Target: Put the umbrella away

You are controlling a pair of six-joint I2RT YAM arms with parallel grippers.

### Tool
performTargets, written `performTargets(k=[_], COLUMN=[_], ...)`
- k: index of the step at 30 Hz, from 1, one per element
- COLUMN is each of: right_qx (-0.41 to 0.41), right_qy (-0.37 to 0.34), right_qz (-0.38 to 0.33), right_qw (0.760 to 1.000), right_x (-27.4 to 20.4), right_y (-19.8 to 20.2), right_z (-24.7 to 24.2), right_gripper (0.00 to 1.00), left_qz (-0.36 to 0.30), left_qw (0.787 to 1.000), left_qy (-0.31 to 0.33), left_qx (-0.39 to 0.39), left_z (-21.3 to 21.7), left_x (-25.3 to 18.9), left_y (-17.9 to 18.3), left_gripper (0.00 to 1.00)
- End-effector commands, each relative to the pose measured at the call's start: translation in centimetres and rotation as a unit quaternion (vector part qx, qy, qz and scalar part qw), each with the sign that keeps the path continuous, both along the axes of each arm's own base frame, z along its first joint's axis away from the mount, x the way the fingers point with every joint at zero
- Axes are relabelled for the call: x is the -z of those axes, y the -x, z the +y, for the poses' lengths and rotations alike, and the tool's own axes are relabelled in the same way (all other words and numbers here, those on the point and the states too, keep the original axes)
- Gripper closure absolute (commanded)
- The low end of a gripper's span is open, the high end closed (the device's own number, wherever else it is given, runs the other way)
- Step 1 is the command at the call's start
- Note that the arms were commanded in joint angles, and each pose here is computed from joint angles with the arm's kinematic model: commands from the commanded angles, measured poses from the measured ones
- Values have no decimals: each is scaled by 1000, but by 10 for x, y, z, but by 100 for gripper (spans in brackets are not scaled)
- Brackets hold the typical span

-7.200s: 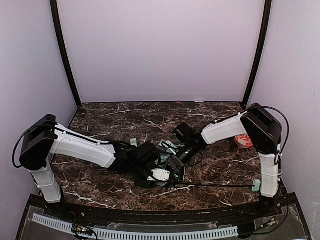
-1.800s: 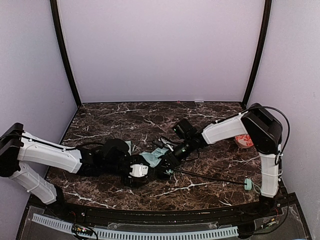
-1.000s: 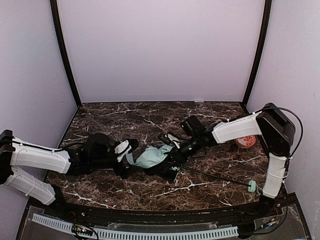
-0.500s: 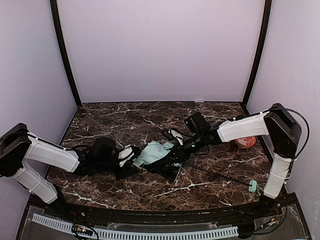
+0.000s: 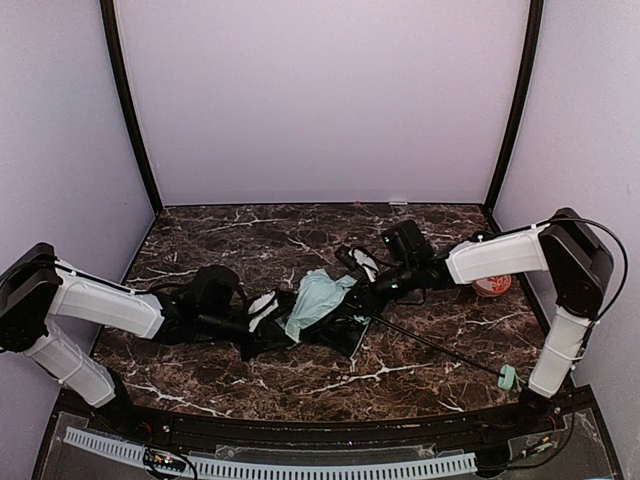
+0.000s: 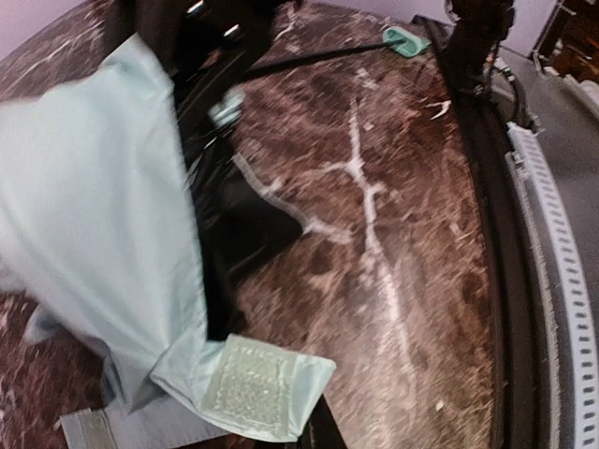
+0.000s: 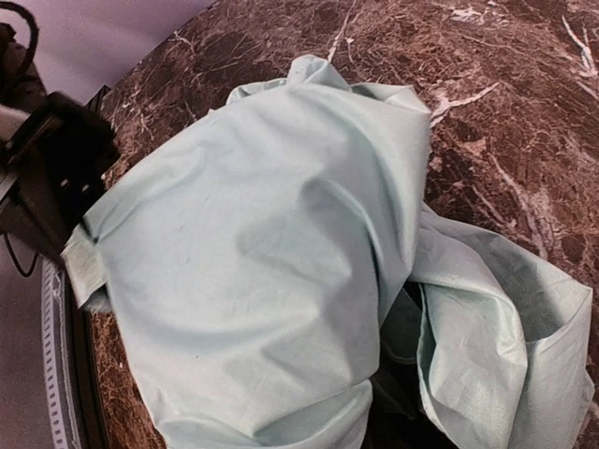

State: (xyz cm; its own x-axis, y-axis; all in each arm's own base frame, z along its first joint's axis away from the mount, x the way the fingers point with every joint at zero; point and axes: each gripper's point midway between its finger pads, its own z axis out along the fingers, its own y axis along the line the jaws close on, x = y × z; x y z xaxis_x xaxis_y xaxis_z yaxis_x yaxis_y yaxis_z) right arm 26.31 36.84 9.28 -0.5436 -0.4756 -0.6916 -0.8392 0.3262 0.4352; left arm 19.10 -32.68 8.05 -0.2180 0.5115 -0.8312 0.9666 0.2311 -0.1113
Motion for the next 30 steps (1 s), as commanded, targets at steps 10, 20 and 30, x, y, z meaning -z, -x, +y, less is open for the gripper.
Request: performTargets(k=[10,20,30], right_qx=[73,-11,-57], right_qy=[-53,-121,-126], right_qz=[-45,-87,-105], right_qw=[995,989,985], right_x=[-41,-131,-154], right_y=[-57,-27,-2], right_z=[-9,-23,-32], right_gripper=[100,100,100], left_qz=[49,54,-38], left_qw=[955,981,994], left_qy=[123,48,-1], left_qx=[266,178,101], left_z=[-103,-58,-53], left_x=[-69,-12,14], left_y=[87,47,-15], left_gripper=[100,100,100])
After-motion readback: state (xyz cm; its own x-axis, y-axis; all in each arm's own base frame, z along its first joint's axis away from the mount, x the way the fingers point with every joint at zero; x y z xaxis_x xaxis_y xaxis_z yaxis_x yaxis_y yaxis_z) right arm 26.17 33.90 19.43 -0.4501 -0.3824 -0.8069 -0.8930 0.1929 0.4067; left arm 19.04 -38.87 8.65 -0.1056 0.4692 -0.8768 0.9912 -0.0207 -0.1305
